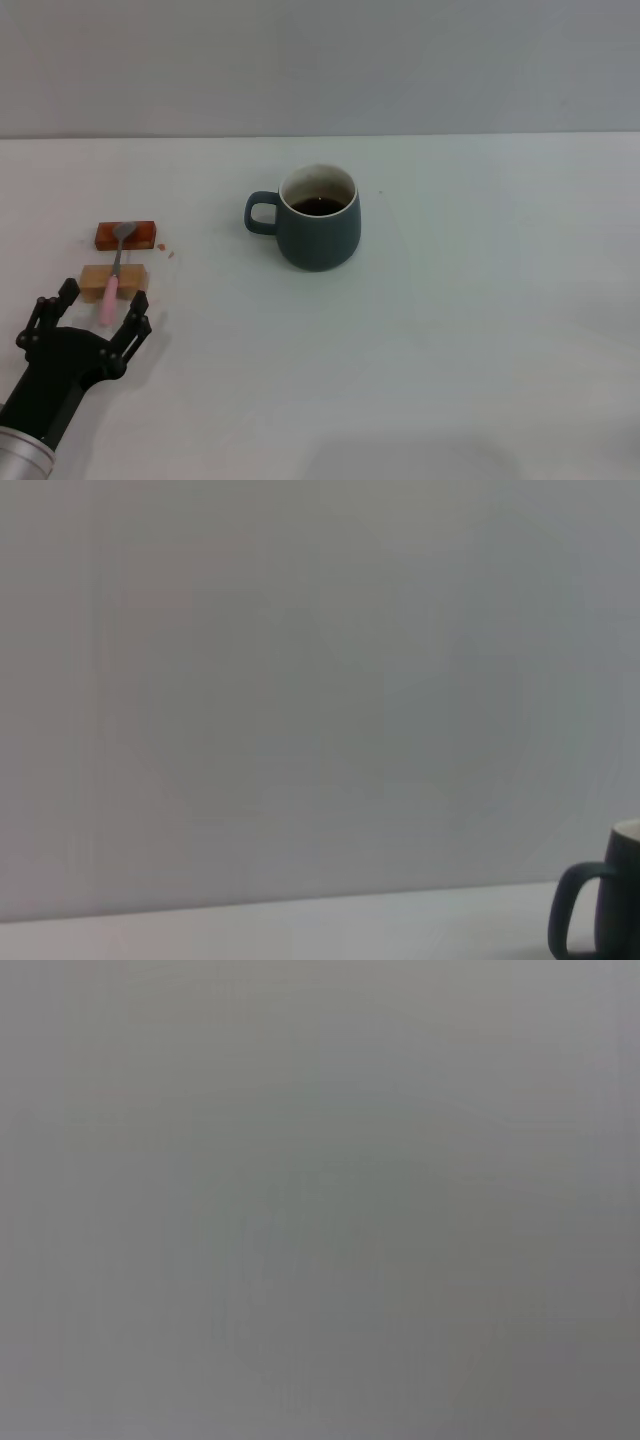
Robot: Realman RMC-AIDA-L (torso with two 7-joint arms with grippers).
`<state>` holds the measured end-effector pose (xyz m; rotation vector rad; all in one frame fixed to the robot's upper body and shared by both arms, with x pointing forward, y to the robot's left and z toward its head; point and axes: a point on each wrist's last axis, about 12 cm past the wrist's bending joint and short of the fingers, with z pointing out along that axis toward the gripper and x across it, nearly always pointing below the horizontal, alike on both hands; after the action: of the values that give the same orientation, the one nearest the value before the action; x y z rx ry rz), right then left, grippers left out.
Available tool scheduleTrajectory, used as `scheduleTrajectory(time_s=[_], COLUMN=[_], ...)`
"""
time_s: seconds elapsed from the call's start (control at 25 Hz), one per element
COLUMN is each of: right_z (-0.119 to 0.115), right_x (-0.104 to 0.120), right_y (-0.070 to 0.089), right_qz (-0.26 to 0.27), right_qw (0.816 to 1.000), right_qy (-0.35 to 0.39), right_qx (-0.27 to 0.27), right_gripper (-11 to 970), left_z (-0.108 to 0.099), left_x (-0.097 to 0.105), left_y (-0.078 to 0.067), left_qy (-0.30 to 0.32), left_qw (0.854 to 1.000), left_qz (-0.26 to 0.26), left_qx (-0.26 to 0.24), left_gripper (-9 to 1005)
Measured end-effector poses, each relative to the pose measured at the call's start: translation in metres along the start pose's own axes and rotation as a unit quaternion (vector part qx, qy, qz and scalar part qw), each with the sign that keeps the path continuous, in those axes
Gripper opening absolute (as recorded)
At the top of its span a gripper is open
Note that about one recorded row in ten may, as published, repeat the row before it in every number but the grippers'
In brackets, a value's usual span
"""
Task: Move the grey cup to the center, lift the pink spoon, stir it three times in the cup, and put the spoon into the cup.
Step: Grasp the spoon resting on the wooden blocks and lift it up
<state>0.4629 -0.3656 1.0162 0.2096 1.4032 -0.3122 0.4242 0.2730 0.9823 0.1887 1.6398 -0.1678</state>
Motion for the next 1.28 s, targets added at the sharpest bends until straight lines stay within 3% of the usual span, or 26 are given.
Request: scheduleTrajectory(time_s=[1.28], right_z=[-0.004], right_x=[0.0], right_y=[-0.001], right_qz=[-0.003], right_qw=[1.0], right_qy=[-0.002], right_qx=[-0.004], right_gripper=[0], left_z=[0.023], left_x=[0.008], left_y=[0.008], left_qy=[0.063], left_qw=[0.998], left_qz=[0.011], left_qx=[-0.016], left_gripper=[837])
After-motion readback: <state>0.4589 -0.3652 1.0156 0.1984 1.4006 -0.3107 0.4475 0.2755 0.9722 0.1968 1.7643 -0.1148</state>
